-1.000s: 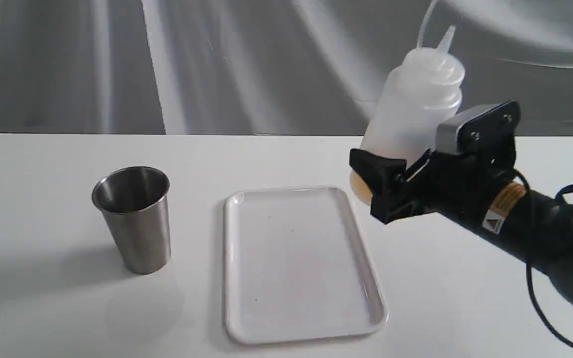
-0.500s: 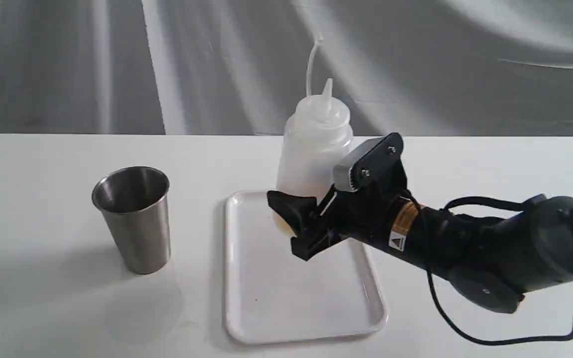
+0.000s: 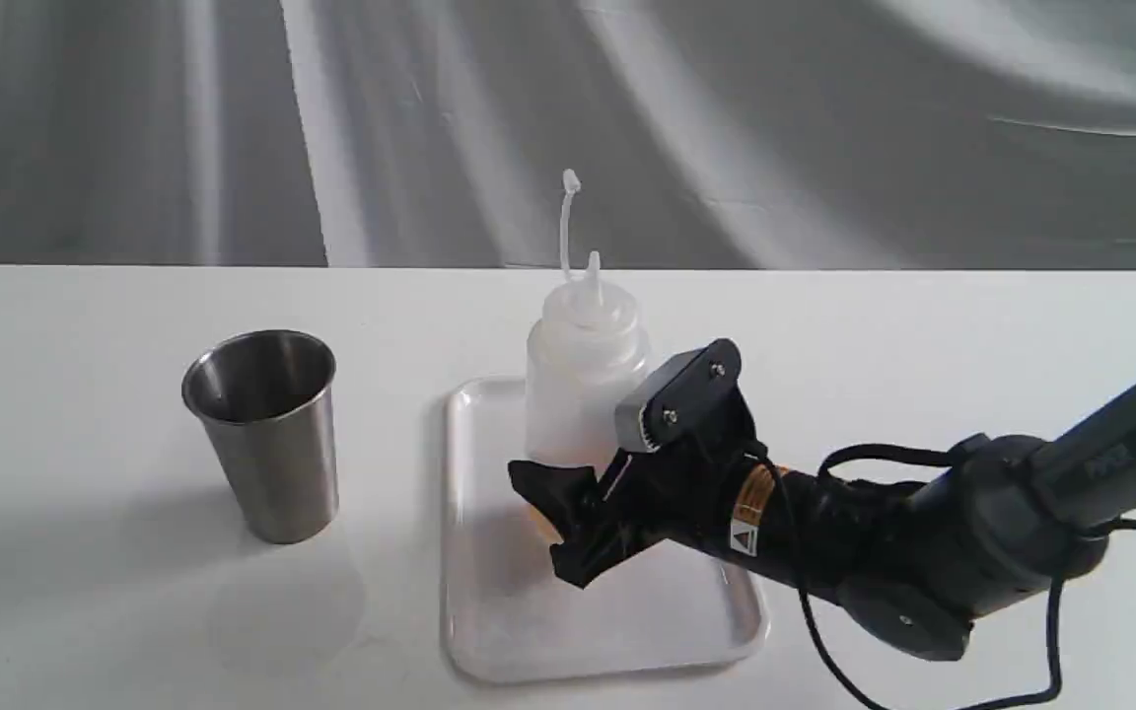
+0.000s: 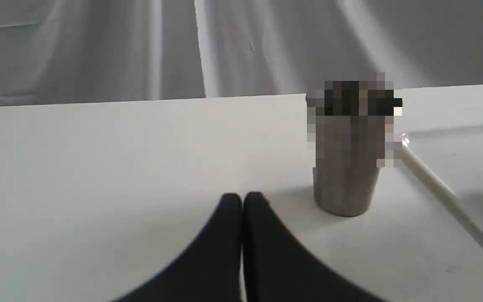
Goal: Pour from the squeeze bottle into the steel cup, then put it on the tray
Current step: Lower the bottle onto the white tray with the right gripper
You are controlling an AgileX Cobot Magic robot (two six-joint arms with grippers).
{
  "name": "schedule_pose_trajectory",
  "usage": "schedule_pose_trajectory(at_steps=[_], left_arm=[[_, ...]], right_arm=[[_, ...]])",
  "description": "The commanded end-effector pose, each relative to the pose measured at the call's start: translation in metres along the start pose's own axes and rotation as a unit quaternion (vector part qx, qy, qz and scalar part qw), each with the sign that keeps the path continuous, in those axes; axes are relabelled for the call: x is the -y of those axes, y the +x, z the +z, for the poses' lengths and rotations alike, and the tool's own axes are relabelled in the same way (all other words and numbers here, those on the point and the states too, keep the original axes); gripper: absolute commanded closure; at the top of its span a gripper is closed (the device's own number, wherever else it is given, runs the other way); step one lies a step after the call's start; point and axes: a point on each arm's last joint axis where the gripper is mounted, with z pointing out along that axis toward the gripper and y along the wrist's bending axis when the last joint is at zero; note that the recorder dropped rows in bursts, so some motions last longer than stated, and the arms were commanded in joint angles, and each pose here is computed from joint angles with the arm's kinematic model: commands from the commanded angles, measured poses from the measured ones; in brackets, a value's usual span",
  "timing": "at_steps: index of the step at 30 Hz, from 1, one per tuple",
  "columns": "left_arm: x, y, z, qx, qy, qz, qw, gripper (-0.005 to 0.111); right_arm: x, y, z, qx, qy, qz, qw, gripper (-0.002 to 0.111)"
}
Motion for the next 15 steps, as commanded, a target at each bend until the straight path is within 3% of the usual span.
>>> schedule_pose_trajectory(at_steps=[1, 9, 15], left_arm=[[0.0, 0.001, 0.0, 0.003, 0.003, -0.003, 1.0, 0.107], [0.0, 0.001, 0.0, 0.003, 0.003, -0.003, 1.0, 0.107], [0.0, 0.001, 0.0, 0.003, 0.003, -0.001, 1.0, 0.107]], right_arm=[[-0.001, 0.0, 0.002, 0.03, -0.005, -0.003, 1.0, 0.108], [-0.002, 0.004, 0.004, 0.053, -0.006, -0.042, 0.998, 0.108], [0.001, 0.012, 0.005, 0.056, 0.009, -0.03, 0.998, 0.108]])
